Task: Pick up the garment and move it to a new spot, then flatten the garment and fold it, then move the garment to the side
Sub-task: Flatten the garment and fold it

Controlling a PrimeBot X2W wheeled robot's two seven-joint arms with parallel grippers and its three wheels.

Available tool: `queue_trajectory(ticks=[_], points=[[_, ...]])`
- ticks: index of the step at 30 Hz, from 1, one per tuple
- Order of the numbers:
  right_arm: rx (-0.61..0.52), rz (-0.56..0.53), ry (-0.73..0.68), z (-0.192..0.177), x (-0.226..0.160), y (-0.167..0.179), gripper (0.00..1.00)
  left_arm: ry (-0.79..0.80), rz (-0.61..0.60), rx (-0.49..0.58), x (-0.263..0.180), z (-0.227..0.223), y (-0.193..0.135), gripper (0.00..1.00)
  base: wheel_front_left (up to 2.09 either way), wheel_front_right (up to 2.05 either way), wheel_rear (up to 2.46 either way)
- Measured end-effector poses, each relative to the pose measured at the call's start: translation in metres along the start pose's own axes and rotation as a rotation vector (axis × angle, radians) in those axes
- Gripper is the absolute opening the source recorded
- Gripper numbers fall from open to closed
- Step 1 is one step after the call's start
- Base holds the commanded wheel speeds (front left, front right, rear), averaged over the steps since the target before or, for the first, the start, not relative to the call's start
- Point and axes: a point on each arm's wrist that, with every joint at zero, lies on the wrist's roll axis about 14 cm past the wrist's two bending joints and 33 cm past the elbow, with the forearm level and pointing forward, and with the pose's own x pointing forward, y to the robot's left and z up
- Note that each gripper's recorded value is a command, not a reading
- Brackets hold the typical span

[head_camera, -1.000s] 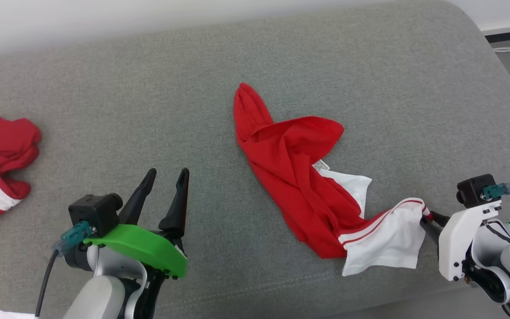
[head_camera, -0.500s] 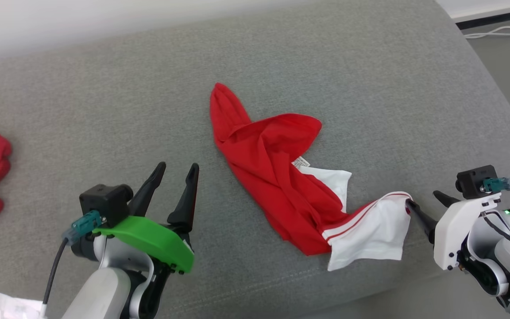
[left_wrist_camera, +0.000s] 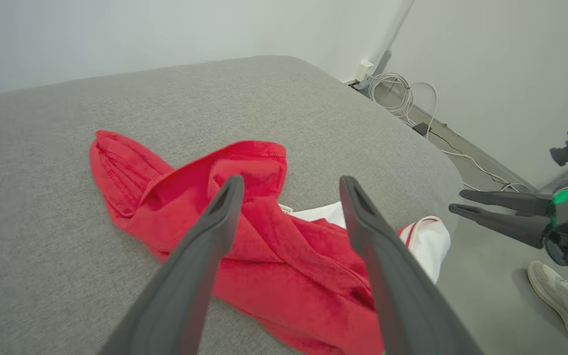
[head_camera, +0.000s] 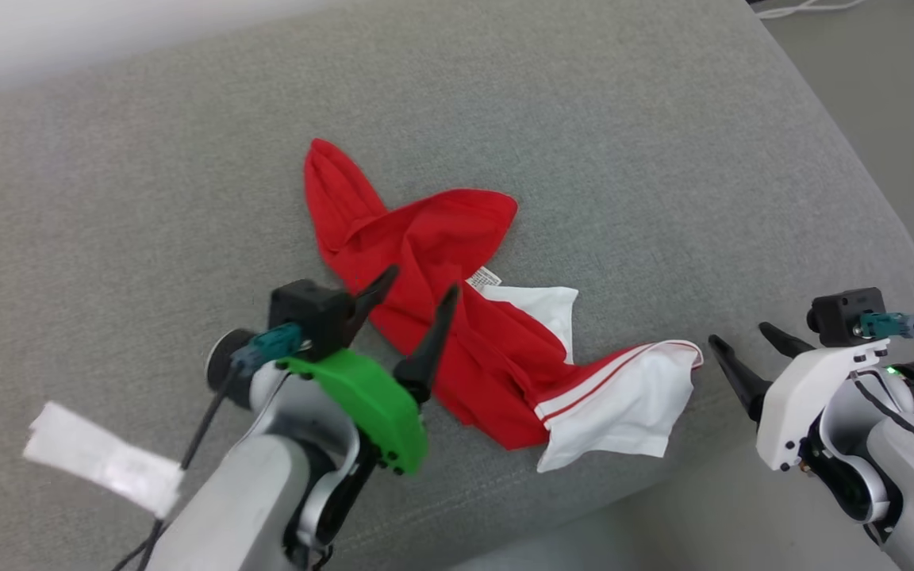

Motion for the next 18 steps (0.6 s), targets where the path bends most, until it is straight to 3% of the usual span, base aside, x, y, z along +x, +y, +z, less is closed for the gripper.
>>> queue_trajectory(ticks=[7, 18], points=[[0.057, -0.012, -0.028, 0.003, 0.006, 0.004, 1.00, 0.106, -0.105, 0.073, 0.034, -0.015, -0.021, 1.00, 0.00, 0.00, 0.00], [0.131, -0.037, -0.034, -0.009, 0.005, 0.009, 1.00, 0.300, -0.131, 0.216, 0.064, -0.052, -0.014, 1.00, 0.00, 0.00, 0.00]])
